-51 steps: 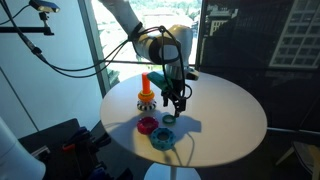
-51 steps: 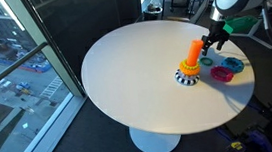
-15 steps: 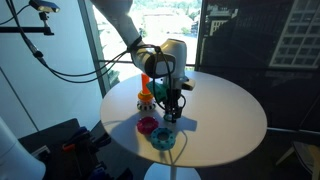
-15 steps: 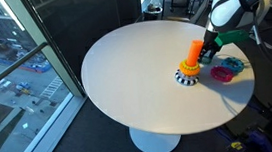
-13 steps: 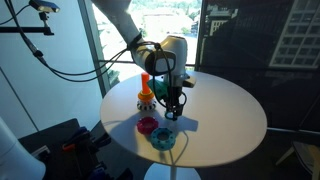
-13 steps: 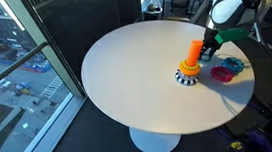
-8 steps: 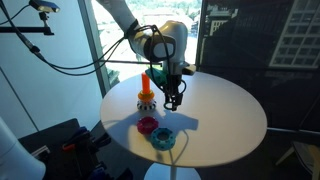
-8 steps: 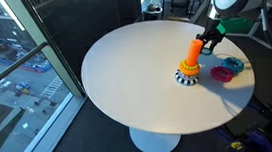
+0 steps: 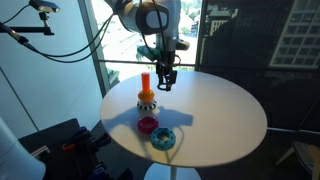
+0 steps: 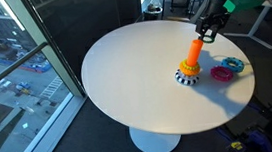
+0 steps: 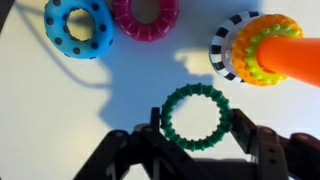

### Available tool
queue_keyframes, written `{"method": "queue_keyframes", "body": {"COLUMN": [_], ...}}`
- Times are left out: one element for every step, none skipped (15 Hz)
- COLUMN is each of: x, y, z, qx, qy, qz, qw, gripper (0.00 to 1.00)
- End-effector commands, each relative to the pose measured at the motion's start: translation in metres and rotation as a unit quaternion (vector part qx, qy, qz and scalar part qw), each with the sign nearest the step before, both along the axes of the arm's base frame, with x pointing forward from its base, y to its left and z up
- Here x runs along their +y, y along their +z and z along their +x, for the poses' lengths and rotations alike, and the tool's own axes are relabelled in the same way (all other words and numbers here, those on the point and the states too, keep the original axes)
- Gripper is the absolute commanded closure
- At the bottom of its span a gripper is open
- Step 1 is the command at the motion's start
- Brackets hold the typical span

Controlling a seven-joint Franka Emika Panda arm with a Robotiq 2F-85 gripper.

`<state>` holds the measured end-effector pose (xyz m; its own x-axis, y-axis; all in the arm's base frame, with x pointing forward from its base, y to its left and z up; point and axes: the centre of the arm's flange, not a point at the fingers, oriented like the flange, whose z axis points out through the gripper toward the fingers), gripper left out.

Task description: Pick up the green ring from the table and put it on the ring holder

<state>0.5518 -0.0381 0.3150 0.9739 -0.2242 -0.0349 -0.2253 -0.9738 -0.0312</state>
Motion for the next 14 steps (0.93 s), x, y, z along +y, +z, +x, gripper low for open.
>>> {"method": "queue_keyframes", "body": {"x": [0.004, 0.005, 0.007, 0.008, 0.01, 0.012, 0.014, 0.017, 0.02, 0.023, 0.027, 0.03, 0.034, 0.038], "y": [0.037, 0.045, 0.052, 0.058, 0.063, 0.066, 0.068, 0.07, 0.071, 0.072, 0.072, 0.072, 0.071, 0.07], "z": [-0.016, -0.019, -0.021, -0.024, -0.026, -0.028, -0.03, -0.031, -0.033, -0.034, -0.036, -0.037, -0.038, -0.038], "qx": [-0.008, -0.012, -0.014, -0.015, -0.015, -0.013, -0.012, -0.008, -0.006, -0.004, -0.002, 0.001, 0.002, 0.003], "qy": [0.013, 0.016, 0.021, 0.028, 0.036, 0.043, 0.05, 0.059, 0.064, 0.071, 0.078, 0.084, 0.089, 0.094], "qz": [0.009, 0.012, 0.016, 0.02, 0.024, 0.03, 0.037, 0.044, 0.05, 0.056, 0.059, 0.062, 0.063, 0.064], "qw": [0.9999, 0.9997, 0.9996, 0.9993, 0.999, 0.9985, 0.998, 0.9973, 0.9967, 0.9959, 0.9952, 0.9946, 0.994, 0.9935], "gripper": [0.55, 0.55, 0.55, 0.55, 0.55, 0.55, 0.55, 0.55, 0.55, 0.55, 0.55, 0.55, 0.55, 0.55]}}
